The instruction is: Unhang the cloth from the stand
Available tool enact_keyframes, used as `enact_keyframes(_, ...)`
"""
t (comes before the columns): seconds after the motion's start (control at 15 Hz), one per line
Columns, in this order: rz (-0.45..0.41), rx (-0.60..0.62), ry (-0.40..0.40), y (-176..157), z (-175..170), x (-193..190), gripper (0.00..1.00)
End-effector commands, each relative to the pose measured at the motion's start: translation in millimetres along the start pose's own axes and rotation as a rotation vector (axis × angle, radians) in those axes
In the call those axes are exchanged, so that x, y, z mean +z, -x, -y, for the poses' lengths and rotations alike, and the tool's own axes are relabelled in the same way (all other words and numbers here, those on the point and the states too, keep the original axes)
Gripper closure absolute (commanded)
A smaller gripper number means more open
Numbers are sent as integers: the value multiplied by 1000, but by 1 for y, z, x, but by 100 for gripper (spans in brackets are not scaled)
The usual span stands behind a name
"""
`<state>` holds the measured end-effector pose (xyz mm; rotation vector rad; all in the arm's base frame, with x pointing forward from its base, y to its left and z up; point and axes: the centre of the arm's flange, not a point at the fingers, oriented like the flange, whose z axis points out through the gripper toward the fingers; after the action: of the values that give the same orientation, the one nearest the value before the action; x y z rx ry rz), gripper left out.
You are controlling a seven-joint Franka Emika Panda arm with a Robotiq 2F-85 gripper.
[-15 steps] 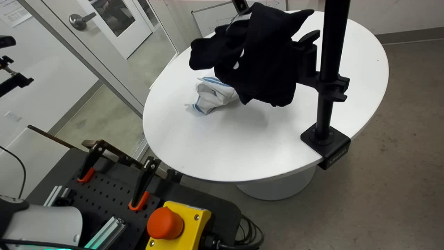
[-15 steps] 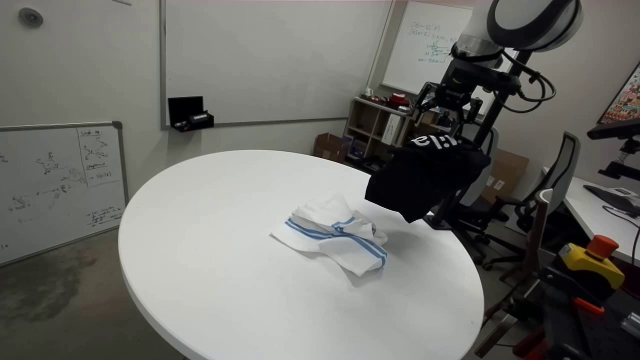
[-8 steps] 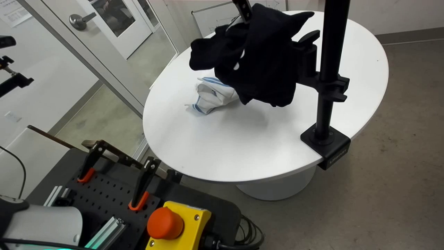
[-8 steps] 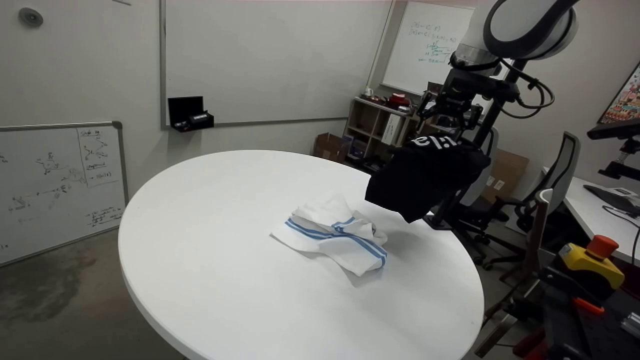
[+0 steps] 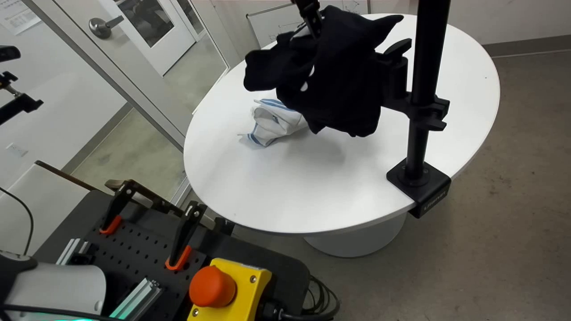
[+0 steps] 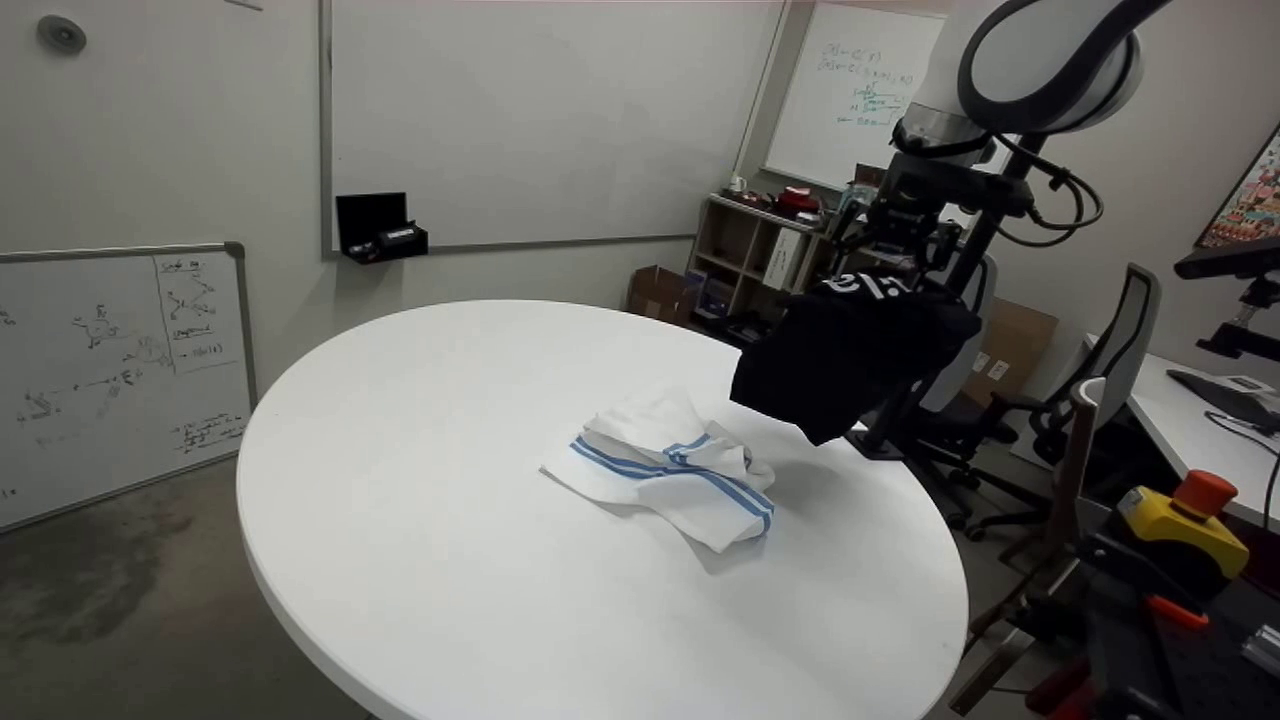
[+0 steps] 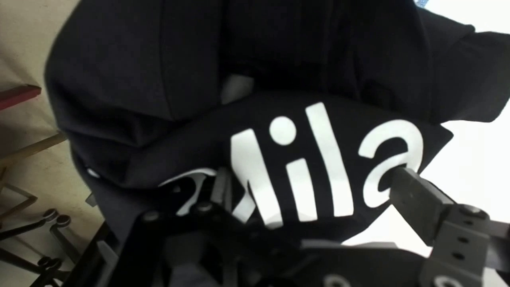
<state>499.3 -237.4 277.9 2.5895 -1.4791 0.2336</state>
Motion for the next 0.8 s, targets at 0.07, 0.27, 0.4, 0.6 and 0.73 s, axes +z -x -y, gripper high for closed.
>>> enact_keyframes(0.07,-20,-1,13,5,4,8,21)
enact_keyframes(0.27,-18,4,13,6,3,9,42)
enact_keyframes(0.4,-19,8,10,6,3,8,56)
enact_keyframes(0.6,-24,12,-1,5,5,5,81)
enact_keyframes(0.73,-26,17,-7,4,5,4,94)
